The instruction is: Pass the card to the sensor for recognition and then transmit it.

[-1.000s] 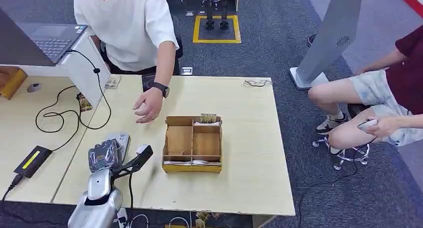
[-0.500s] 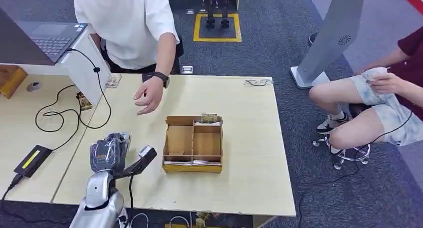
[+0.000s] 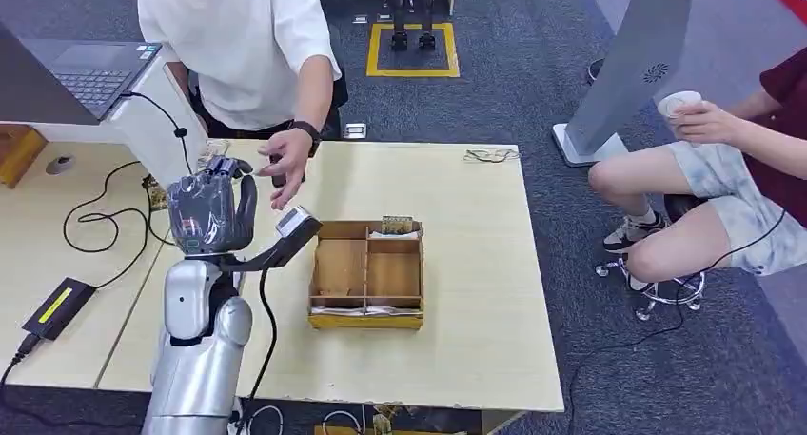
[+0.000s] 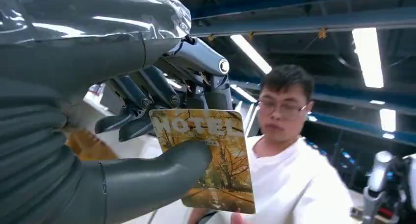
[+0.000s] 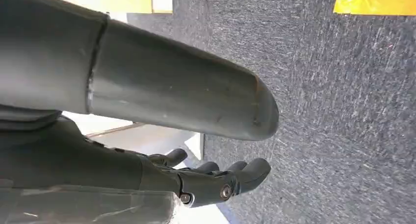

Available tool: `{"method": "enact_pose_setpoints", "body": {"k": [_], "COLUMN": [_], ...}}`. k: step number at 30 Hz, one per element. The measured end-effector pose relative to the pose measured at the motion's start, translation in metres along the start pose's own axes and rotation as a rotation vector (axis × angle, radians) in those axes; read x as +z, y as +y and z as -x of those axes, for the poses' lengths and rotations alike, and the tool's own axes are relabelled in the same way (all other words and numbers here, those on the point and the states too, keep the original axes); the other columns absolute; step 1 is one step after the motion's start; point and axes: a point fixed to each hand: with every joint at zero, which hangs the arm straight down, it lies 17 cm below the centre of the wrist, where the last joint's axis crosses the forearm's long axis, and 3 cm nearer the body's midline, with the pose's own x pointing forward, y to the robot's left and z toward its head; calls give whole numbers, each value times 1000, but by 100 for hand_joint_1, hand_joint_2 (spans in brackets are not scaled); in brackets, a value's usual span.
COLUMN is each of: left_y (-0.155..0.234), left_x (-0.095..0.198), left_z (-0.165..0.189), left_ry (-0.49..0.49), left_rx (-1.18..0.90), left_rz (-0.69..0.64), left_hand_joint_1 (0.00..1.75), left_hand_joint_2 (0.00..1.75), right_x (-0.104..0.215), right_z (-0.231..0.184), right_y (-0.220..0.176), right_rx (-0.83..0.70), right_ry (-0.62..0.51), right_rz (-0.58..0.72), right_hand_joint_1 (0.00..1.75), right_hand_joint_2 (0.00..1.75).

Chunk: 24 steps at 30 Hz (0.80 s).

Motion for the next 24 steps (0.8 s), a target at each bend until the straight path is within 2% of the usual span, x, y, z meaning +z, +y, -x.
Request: {"method": "enact_pose_setpoints", "body": {"k": [5, 9, 24], "left_y": [12, 6, -21], "left_x": [-21, -31, -28], "left_z": [-18, -30, -50], "left_ry": [-24, -44, -66], "left_rx": [-3, 5, 21], "left_rz": [-31, -14, 65], "left_hand_joint_1": [175, 175, 175], "left_hand_joint_2": [175, 175, 175], "right_x": [1, 1, 1], "right_z": [-3, -4, -5], "right_y": [4, 5, 12], "right_rx": [9, 18, 30], "right_ry": [-8, -9, -12], "right_rz": [-7, -9, -27], "right_hand_joint_1": [0, 0, 0], "right_hand_joint_2": [0, 0, 0]}}
